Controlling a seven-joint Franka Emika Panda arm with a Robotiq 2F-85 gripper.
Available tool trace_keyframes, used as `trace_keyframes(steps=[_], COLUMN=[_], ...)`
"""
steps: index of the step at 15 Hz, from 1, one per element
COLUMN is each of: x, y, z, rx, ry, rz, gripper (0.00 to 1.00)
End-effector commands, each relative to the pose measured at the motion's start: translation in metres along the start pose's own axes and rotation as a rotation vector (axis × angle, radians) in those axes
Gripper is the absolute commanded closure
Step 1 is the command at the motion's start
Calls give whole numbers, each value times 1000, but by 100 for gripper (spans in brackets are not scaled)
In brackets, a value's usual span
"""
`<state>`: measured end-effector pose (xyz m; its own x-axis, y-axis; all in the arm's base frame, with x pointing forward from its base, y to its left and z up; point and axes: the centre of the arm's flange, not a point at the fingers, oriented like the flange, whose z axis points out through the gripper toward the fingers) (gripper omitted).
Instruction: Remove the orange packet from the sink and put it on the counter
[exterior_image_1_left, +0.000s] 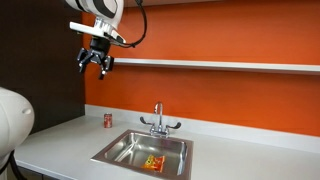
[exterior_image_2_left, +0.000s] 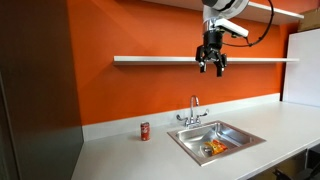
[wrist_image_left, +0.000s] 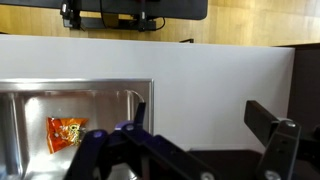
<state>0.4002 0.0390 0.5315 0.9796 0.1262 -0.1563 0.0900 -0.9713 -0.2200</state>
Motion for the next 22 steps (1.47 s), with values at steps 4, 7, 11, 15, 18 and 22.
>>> trace_keyframes(steps=[4,7,11,15,18,22], x=[28,37,50,69,87,111], y=[47,69,103,139,164,198], z=[29,49,84,117,144,185], rx=[-104,-139,-147,-128,-128,-139], ry=[113,122,124,130,126,108], rz=[63,85,135,178,203,241], gripper=[0,0,0,0,0,0])
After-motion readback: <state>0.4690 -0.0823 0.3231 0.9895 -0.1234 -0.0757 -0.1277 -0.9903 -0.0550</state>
